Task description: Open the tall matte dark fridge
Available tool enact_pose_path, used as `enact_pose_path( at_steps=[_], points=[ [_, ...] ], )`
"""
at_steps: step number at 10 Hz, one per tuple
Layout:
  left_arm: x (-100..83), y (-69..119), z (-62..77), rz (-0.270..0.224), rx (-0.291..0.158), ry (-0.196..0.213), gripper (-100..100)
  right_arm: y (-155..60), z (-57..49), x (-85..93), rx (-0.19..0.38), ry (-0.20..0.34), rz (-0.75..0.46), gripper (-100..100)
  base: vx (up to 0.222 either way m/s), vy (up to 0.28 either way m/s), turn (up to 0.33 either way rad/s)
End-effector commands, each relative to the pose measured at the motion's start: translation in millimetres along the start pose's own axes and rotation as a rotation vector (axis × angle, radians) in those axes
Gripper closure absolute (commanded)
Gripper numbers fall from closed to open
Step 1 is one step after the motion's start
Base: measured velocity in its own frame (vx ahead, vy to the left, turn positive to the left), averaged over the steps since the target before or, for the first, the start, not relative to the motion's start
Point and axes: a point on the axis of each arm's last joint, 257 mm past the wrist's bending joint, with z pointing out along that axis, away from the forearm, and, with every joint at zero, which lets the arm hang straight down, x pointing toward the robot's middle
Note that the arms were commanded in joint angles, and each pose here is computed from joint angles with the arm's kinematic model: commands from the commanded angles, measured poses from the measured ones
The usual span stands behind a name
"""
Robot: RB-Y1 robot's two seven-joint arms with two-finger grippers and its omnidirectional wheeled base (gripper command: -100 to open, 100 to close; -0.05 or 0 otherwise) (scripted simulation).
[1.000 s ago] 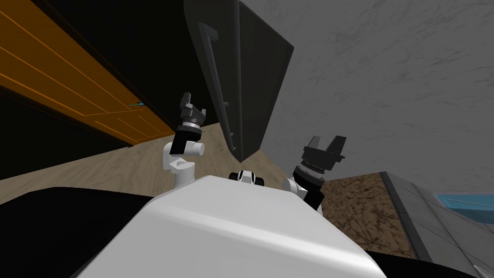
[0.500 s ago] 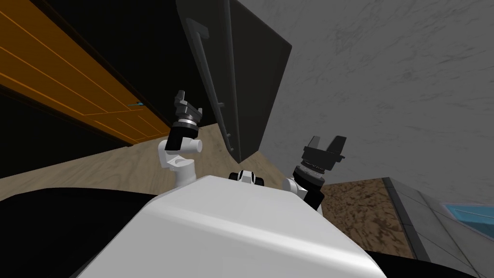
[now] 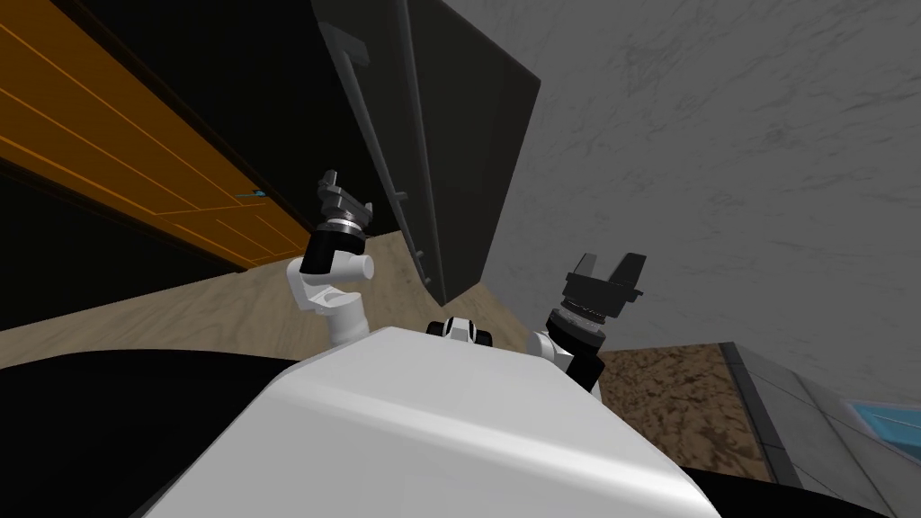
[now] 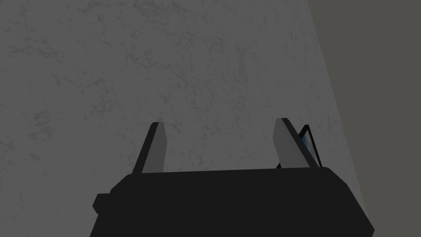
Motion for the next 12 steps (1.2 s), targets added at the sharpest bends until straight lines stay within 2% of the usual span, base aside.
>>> enact_pose_path(
  at_steps=[1, 2, 3, 4, 5, 6, 7, 8, 9, 10, 11, 12],
  points=[
    [-12.6, 3.9, 3.2, -0.038, -0.031, -0.050, -100, 0.0, 0.0, 0.0, 0.000, 0.000, 0.000, 0, 0.052, -0.072, 0.020],
    [-20.1, 0.3, 5.7, -0.072, -0.032, -0.078, -100, 0.0, 0.0, 0.0, 0.000, 0.000, 0.000, 0, 0.060, -0.079, 0.024],
    [-22.7, 5.5, 5.2, -0.073, -0.051, -0.089, -100, 0.0, 0.0, 0.0, 0.000, 0.000, 0.000, 0, 0.051, -0.082, 0.018],
    [-30.4, 3.1, 7.1, -0.107, -0.055, -0.118, -100, 0.0, 0.0, 0.0, 0.000, 0.000, 0.000, 0, 0.048, -0.079, 0.027],
    [-32.4, 7.4, 6.5, -0.108, -0.071, -0.127, -100, 0.0, 0.0, 0.0, 0.000, 0.000, 0.000, 0, 0.047, -0.073, 0.019],
    [-40.3, 6.2, 7.8, -0.143, -0.078, -0.158, -100, 0.0, 0.0, 0.0, 0.000, 0.000, 0.000, 0, 0.067, -0.082, 0.027],
    [-41.8, 9.5, 7.2, -0.143, -0.090, -0.165, -100, 0.0, 0.0, 0.0, 0.000, 0.000, 0.000, 0, 0.057, -0.066, 0.018],
    [-49.1, 8.4, 8.0, -0.179, -0.096, -0.195, -100, 0.0, 0.0, 0.0, 0.000, 0.000, 0.000, 0, 0.066, -0.085, 0.029],
    [-50.6, 12.0, 7.3, -0.180, -0.109, -0.202, -100, 0.0, 0.0, 0.0, 0.000, 0.000, 0.000, 0, 0.059, -0.074, 0.017],
    [-57.1, 10.4, 7.8, -0.216, -0.111, -0.229, -100, 0.0, 0.0, 0.0, 0.000, 0.000, 0.000, 0, 0.040, -0.083, 0.023],
    [-58.9, 14.7, 6.8, -0.217, -0.127, -0.238, -100, 0.0, 0.0, 0.0, 0.000, 0.000, 0.000, 0, 0.032, -0.074, 0.017],
    [-65.1, 13.8, 6.9, -0.252, -0.131, -0.265, -100, 0.0, 0.0, 0.0, 0.000, 0.000, 0.000, 0, 0.051, -0.079, 0.027]
  ],
)
